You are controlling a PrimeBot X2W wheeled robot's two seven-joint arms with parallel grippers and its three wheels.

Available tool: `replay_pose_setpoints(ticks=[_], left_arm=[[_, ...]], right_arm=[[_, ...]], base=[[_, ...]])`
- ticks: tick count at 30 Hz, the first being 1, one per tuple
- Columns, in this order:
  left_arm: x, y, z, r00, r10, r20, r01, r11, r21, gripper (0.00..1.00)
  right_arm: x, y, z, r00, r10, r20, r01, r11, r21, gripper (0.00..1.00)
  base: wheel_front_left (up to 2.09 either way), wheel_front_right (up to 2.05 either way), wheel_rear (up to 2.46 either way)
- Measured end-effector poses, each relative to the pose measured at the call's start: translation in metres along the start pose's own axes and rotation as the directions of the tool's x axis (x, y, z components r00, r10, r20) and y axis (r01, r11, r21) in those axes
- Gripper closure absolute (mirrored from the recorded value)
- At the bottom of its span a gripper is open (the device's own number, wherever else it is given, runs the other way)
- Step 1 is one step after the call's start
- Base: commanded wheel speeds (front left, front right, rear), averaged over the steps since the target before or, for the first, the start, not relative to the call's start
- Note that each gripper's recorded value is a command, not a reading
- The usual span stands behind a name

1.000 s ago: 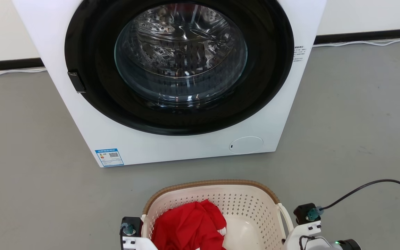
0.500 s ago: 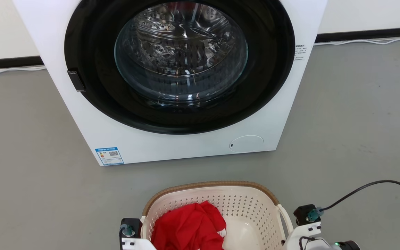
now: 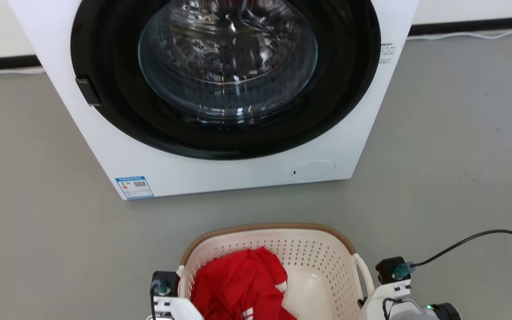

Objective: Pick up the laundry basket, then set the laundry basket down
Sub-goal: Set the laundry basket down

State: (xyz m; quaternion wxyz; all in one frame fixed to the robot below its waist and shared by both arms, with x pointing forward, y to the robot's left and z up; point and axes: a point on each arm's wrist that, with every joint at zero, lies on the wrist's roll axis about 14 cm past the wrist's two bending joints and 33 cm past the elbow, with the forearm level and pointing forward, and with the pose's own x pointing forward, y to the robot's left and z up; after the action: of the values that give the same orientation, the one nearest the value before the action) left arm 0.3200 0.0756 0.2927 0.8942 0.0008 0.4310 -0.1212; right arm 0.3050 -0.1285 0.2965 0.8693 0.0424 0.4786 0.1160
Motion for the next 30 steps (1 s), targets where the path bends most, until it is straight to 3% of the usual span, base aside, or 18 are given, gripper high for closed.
replay_pose_setpoints(ticks=[15,30], left_arm=[[0.037,0.012,0.035,0.998,0.022,0.054,-0.021,1.000,-0.014,1.00],[0.104,0.039,0.066,0.994,0.068,0.081,-0.065,0.997,-0.033,1.00]], right_arm=[[0.029,-0.007,0.033,0.997,0.009,0.074,-0.010,1.000,0.016,1.00],[0.091,-0.021,0.070,0.990,0.014,0.140,-0.019,0.999,0.032,1.00]], base=[[0.00,0.00,0.00],[0.00,0.00,0.00]])
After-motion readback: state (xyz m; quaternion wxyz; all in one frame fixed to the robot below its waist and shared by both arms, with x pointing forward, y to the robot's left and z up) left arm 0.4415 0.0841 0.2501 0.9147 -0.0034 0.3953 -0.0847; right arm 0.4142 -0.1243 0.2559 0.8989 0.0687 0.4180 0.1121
